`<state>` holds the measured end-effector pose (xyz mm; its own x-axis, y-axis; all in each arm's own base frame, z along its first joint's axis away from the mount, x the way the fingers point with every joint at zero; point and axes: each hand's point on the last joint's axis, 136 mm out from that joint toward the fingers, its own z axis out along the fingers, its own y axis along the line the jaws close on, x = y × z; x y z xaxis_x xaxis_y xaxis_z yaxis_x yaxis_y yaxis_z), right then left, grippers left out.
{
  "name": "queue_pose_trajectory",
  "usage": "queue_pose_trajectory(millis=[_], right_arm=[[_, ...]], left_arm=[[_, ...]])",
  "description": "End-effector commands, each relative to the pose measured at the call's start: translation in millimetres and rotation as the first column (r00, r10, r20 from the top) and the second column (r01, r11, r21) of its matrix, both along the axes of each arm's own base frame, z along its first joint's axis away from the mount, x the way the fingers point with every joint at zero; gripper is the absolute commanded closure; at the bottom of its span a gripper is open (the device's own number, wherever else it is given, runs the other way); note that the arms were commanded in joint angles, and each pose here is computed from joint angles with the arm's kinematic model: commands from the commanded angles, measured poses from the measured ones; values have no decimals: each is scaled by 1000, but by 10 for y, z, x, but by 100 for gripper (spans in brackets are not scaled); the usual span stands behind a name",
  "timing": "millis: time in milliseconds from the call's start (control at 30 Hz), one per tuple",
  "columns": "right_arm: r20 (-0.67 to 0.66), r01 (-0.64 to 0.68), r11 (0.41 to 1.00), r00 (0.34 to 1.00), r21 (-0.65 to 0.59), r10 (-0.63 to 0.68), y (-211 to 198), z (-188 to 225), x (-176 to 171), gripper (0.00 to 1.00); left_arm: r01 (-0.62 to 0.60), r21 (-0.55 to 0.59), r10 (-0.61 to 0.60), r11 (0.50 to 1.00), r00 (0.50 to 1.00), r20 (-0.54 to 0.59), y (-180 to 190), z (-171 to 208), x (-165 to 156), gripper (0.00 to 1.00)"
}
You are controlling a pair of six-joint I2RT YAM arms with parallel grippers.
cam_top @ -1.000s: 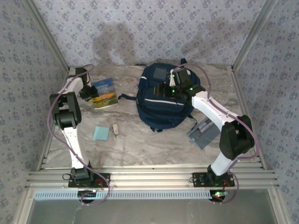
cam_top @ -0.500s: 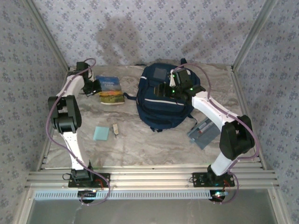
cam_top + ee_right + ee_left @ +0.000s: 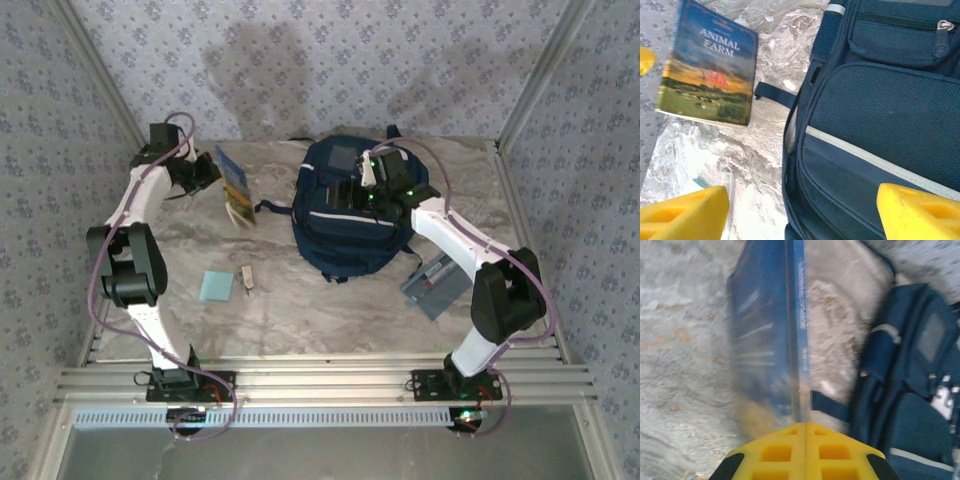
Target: Pack books, pencil case, and school supplies into a backpack
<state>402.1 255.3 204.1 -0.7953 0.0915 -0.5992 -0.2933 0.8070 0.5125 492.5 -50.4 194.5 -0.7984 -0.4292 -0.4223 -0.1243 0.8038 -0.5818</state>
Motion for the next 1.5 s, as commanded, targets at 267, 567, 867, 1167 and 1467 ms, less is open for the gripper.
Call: queue_pose_trajectory(millis=[267, 567, 867, 1167, 1467], right_arm=[[7, -69, 991, 998, 113, 69, 184, 148, 41, 20], [12, -69, 994, 998, 86, 68, 168, 121, -7, 18], [22, -75, 994, 997, 81, 74, 184, 125, -58, 15], [36, -42, 998, 999, 54, 40, 42, 135, -103, 14], [25, -23, 999, 999, 44, 22, -49, 85, -105, 15]], left_arm=[[36, -5, -35, 999, 986, 166, -189, 704, -139, 100], [-15, 171, 2, 985, 997, 75, -45, 426, -150, 42], [5, 431, 19, 902, 998, -51, 20, 91, -10, 12], [56, 638, 75, 768, 981, -177, 101, -327, 205, 12], [85, 634, 71, 769, 974, -217, 61, -571, 288, 60]])
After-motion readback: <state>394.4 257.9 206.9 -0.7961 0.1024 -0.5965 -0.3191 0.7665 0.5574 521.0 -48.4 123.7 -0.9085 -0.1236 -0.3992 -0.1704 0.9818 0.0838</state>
